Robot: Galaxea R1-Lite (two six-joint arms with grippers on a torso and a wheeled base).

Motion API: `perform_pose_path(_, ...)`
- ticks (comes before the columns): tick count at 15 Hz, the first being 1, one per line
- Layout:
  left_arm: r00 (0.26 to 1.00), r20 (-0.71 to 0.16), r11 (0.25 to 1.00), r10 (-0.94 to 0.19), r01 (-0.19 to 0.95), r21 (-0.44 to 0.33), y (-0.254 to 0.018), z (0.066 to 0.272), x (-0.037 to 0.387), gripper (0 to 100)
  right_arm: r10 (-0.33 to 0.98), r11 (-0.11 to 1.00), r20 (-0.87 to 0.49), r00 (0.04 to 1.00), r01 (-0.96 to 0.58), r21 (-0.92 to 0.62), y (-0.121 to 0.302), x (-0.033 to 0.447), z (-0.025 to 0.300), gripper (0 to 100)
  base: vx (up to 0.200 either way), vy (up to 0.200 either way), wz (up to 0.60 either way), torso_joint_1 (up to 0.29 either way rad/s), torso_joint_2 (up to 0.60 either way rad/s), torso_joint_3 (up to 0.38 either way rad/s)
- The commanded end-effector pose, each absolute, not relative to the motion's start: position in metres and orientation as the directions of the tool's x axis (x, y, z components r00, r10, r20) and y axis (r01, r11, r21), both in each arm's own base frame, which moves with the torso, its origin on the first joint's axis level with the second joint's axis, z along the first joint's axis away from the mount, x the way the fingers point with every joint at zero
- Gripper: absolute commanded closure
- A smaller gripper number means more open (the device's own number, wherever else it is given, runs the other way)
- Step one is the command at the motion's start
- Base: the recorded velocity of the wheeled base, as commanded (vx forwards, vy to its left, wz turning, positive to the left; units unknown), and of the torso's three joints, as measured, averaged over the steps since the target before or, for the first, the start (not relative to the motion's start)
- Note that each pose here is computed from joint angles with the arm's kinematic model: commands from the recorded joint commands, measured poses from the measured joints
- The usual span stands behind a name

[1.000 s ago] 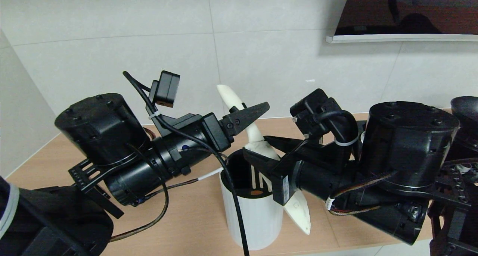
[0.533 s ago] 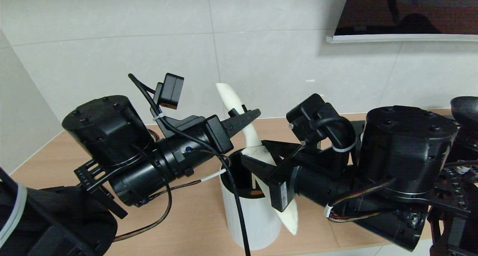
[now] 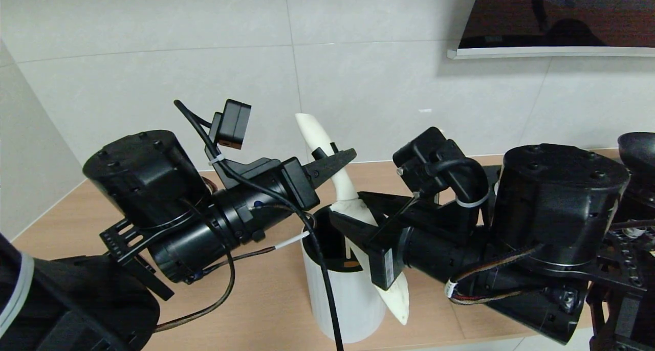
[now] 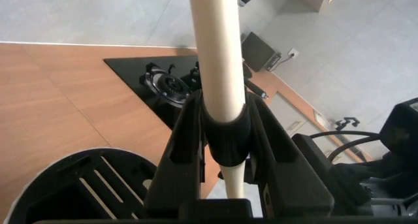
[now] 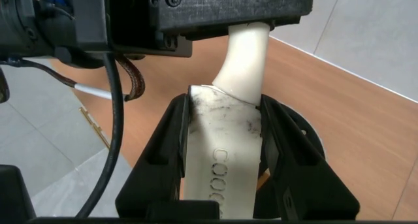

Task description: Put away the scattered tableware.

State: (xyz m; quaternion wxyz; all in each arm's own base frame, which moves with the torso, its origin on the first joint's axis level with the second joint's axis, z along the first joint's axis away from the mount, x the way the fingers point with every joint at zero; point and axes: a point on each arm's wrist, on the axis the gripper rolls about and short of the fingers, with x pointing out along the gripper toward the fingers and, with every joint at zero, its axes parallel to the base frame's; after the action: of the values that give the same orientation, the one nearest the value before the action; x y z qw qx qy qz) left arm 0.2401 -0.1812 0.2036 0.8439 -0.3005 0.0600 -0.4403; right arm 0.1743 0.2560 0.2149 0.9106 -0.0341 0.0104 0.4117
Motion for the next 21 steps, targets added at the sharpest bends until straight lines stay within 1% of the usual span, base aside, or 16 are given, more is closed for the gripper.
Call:
perform_pose_path(1,0.604,0.170,0.429,-0.779,0.710,-0.558,-0.180,0.206,0.239,100,0.748,0.660,-0.043,0.662,-0.749,-0.053,0.256,0.175,0.216,100,0.000,0.000,0.00,0.000,0.00,0.000)
perform_pose_path(3,0.604,0.172,0.429,-0.778,0.711,-0.558,-0.180,0.206,0.239,100,0.745,0.663,-0.043,0.665,-0.746,-0.053,0.256,0.175,0.216,100,0.000,0.000,0.00,0.000,0.00,0.000)
perform_pose_path(4,0.604,0.172,0.429,-0.778,0.711,-0.558,-0.180,0.206,0.238,100,0.741,0.668,-0.044,0.670,-0.742,-0.054,0.256,0.175,0.216,0,0.000,0.000,0.00,0.000,0.00,0.000)
perform_pose_path(8,0.604,0.185,0.426,-0.775,0.716,-0.554,-0.179,0.210,0.237,100,0.740,0.669,-0.038,0.671,-0.741,-0.052,0.255,0.175,0.217,0,0.000,0.000,0.00,0.000,0.00,0.000)
perform_pose_path(11,0.638,0.215,0.448,-0.739,0.704,-0.551,-0.179,0.218,0.240,100,0.728,0.684,-0.020,0.685,-0.728,-0.049,0.249,0.178,0.223,0,0.000,0.000,0.00,0.000,0.00,0.000)
perform_pose_path(13,0.656,0.253,0.455,-0.711,0.704,-0.546,-0.177,0.230,0.237,100,0.685,0.729,0.027,0.728,-0.684,-0.042,0.229,0.186,0.238,0,0.000,0.000,0.00,0.000,0.00,0.000)
perform_pose_path(15,0.646,0.293,0.443,-0.704,0.723,-0.530,-0.169,0.246,0.227,100,0.625,0.780,0.071,0.777,-0.625,-0.036,0.205,0.195,0.251,0,0.000,0.000,0.00,0.000,0.00,0.000)
perform_pose_path(16,0.649,0.278,0.450,-0.708,0.718,-0.531,-0.166,0.248,0.223,100,0.604,0.797,0.086,0.792,-0.604,-0.032,0.196,0.197,0.256,0,0.000,0.000,0.00,0.000,0.00,0.000)
perform_pose_path(18,0.664,0.222,0.509,-0.714,0.710,-0.486,-0.160,0.254,0.214,100,0.541,0.841,0.100,0.835,-0.541,-0.030,0.176,0.207,0.260,0,0.000,0.000,0.00,0.000,0.00,0.000)
perform_pose_path(19,0.678,0.222,0.533,-0.701,0.705,-0.468,-0.158,0.258,0.212,100,0.512,0.859,0.080,0.855,-0.512,-0.028,0.167,0.210,0.255,0,0.000,0.000,0.00,0.000,0.00,0.000)
perform_pose_path(20,0.706,0.235,0.558,-0.669,0.685,-0.469,-0.157,0.268,0.212,100,0.492,0.871,0.056,0.869,-0.492,-0.018,0.160,0.212,0.248,0,0.000,0.000,0.00,0.000,0.00,0.000)
perform_pose_path(21,0.726,0.231,0.577,-0.648,0.666,-0.474,-0.157,0.272,0.213,100,0.479,0.878,0.044,0.877,-0.479,-0.014,0.156,0.214,0.245,0,0.000,0.000,0.00,0.000,0.00,0.000)
